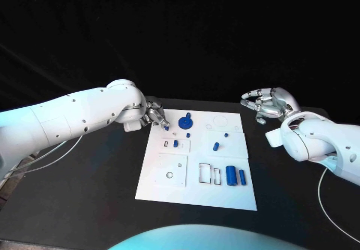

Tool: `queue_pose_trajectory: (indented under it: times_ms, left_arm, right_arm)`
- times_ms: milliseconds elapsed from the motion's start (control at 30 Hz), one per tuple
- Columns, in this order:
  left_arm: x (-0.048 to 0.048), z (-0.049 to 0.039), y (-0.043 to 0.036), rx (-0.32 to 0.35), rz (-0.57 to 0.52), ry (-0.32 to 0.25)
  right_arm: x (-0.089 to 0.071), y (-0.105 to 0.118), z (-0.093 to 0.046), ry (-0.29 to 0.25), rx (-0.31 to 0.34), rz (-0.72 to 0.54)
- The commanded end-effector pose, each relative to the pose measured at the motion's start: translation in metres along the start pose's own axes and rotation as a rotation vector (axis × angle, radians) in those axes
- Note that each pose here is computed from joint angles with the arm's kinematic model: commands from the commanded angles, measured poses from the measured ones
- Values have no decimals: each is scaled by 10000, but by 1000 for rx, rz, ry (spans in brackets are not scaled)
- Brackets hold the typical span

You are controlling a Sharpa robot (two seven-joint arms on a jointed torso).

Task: Assemble the parts on the task board

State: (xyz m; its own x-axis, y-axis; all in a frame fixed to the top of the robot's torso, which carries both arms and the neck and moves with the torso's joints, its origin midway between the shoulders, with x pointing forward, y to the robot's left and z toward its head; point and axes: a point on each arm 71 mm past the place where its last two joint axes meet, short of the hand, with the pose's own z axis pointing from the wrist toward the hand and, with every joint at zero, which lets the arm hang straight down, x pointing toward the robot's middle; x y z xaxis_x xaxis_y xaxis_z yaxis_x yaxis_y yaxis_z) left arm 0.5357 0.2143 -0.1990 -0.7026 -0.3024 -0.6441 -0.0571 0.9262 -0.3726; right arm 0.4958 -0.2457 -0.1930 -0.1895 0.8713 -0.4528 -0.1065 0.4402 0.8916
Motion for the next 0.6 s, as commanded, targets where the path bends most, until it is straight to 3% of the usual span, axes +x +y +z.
queue_pose_trajectory:
  times_ms: [33, 600]
  left_arm:
    - [16, -37, -42, 57, 22, -62]
    - [241, -151, 46, 73, 79, -71]
  right_arm:
    - [5, -3, -6, 9, -6, 0]
    - [12, -31, -19, 11, 1, 2]
